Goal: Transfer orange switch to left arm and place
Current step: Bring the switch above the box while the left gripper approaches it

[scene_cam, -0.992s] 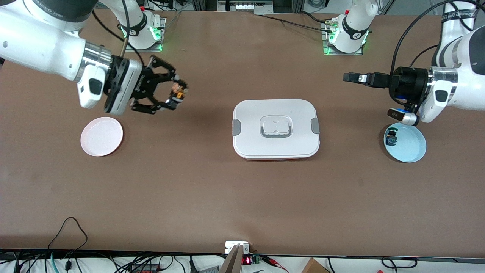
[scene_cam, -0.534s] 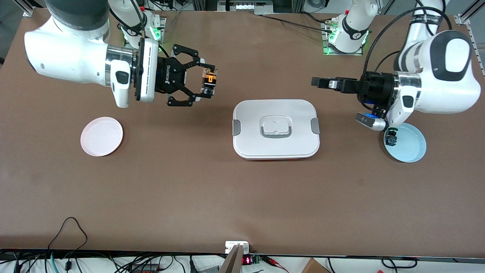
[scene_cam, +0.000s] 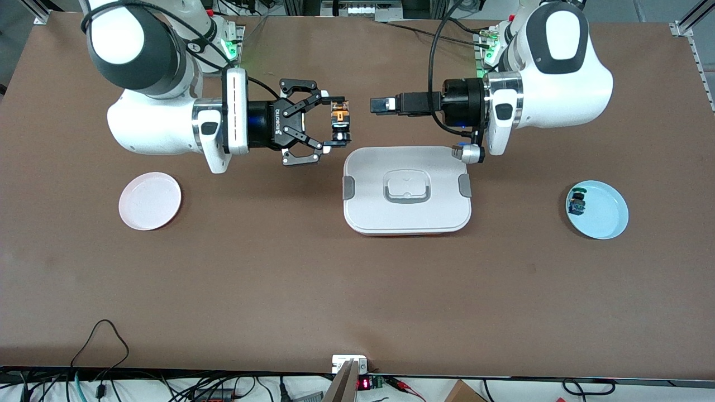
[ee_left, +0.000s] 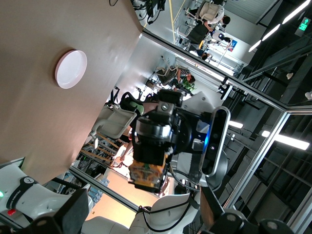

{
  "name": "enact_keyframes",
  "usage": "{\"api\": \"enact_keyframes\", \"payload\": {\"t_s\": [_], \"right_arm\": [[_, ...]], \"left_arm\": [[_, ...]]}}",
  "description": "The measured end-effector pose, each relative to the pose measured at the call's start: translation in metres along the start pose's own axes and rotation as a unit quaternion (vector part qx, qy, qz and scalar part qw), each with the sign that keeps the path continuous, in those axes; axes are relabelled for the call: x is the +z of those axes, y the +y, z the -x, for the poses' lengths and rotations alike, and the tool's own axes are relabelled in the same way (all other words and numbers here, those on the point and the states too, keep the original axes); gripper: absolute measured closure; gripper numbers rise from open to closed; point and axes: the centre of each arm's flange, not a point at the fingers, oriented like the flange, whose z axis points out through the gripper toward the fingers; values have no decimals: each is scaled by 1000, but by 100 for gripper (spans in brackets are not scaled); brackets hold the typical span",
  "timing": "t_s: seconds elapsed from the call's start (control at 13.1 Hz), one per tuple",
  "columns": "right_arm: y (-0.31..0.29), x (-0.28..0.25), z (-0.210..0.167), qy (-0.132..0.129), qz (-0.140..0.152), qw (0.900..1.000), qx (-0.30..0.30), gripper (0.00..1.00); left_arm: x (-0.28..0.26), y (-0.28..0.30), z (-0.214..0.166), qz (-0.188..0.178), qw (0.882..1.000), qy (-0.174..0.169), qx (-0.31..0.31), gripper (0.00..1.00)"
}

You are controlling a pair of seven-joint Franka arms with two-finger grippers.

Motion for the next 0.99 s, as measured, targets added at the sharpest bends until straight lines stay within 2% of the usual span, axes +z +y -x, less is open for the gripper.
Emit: {"api": "enact_keyframes", "payload": {"t_s": [0.31,0.53,0.92,0.99], "right_arm": [[-1,15,0,33,25,999,-16,27],[-8,30,3,31,23,999,-16,27],[-15,43,4,28,19,999,-15,27],[-16,45,4,26,24,999,-15,27]], "left_arm": [[2,9,3,12,997,41,67,0],[21,5,12,22,994,54,93,0],[19,2,5,22,993,57,98,0],[19,1,5,22,993,57,99,4]]}}
